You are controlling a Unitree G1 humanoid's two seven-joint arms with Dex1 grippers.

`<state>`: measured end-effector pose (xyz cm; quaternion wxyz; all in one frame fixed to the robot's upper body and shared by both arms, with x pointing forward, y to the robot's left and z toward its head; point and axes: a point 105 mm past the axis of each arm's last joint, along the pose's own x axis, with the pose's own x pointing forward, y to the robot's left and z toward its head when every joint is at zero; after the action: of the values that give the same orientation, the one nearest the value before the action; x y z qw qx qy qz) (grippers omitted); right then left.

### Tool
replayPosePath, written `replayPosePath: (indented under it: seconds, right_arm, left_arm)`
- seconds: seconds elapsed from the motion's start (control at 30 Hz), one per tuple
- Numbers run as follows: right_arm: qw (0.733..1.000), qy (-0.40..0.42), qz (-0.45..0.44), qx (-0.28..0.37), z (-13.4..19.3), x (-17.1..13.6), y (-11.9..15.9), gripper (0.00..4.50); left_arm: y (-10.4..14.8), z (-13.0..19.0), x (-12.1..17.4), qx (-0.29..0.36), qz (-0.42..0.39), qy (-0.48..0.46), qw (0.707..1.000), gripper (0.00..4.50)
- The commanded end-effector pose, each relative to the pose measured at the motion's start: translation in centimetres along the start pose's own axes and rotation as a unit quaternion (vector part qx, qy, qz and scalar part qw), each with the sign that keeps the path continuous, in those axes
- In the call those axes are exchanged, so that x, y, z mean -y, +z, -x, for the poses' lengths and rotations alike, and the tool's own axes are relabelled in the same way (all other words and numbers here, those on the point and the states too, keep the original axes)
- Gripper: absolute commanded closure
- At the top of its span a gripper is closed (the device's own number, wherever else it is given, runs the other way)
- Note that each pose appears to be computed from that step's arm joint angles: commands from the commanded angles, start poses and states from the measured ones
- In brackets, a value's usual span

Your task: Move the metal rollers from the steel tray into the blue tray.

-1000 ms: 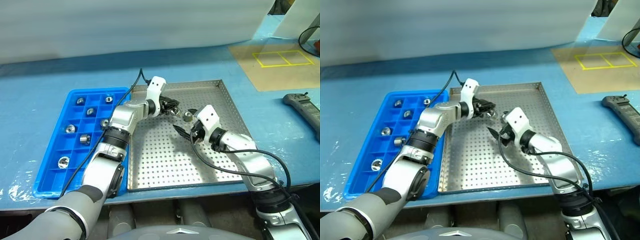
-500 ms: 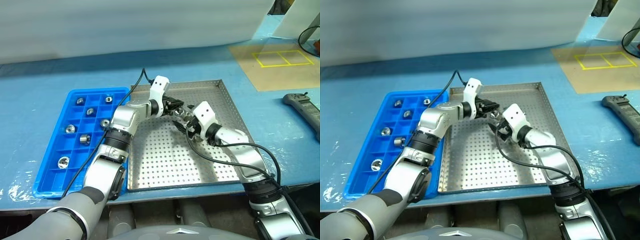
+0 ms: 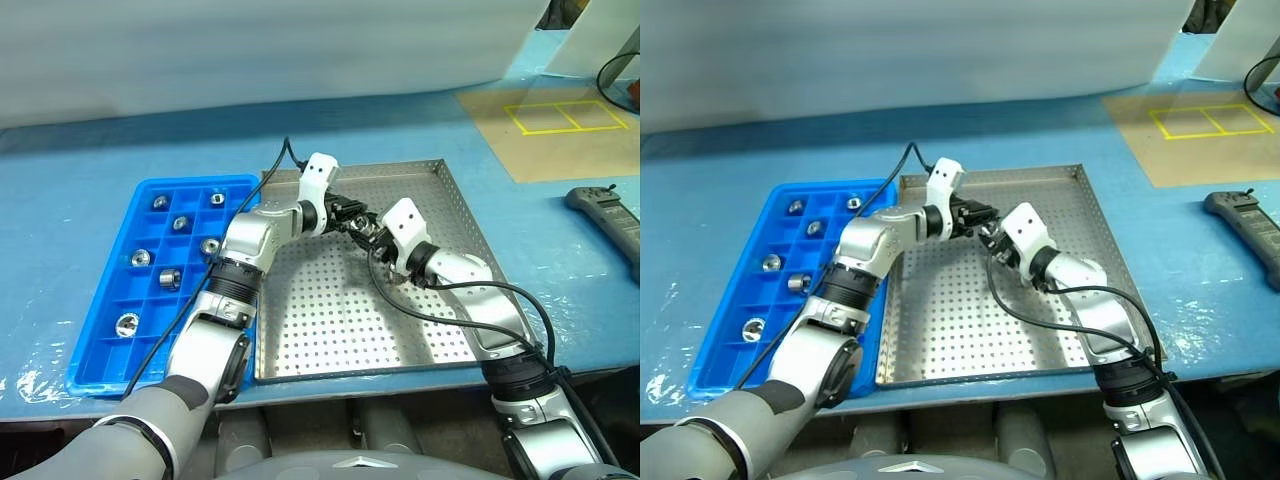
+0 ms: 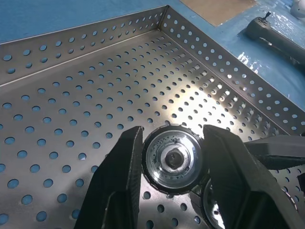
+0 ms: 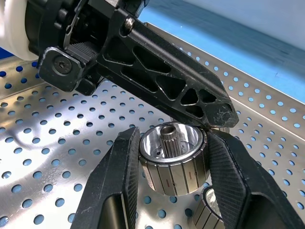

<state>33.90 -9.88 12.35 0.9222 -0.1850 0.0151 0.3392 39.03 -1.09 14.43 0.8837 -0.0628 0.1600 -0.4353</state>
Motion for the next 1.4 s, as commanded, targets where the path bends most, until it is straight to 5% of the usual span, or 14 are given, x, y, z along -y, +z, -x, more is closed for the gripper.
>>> replayPosePath:
  seconds: [0.03, 0.77, 1.27, 1.4]
  right_arm:
    - [1.000, -0.009, 0.005, 0.019, 0.2, 0.5, 0.9, 2.82]
    - [0.995, -0.064, -0.057, 0.052, 2.0, 2.6, 1.4, 2.82]
    - [0.991, -0.069, -0.101, 0.054, 6.0, 3.9, 0.8, 2.82]
    - [0.988, -0.062, -0.122, 0.077, 6.1, 3.8, 1.7, 2.82]
  left_arm:
    - [1.7, 0.1, 1.3, 0.029, -0.009, -0.022, 0.999, 2.89]
    - [2.9, 1.5, -4.4, 0.100, 0.104, 0.099, 0.985, 2.89]
    - [4.4, 4.3, -8.5, 0.121, 0.071, 0.150, 0.979, 2.89]
    - [5.4, 4.8, -7.6, 0.146, 0.035, 0.107, 0.983, 2.89]
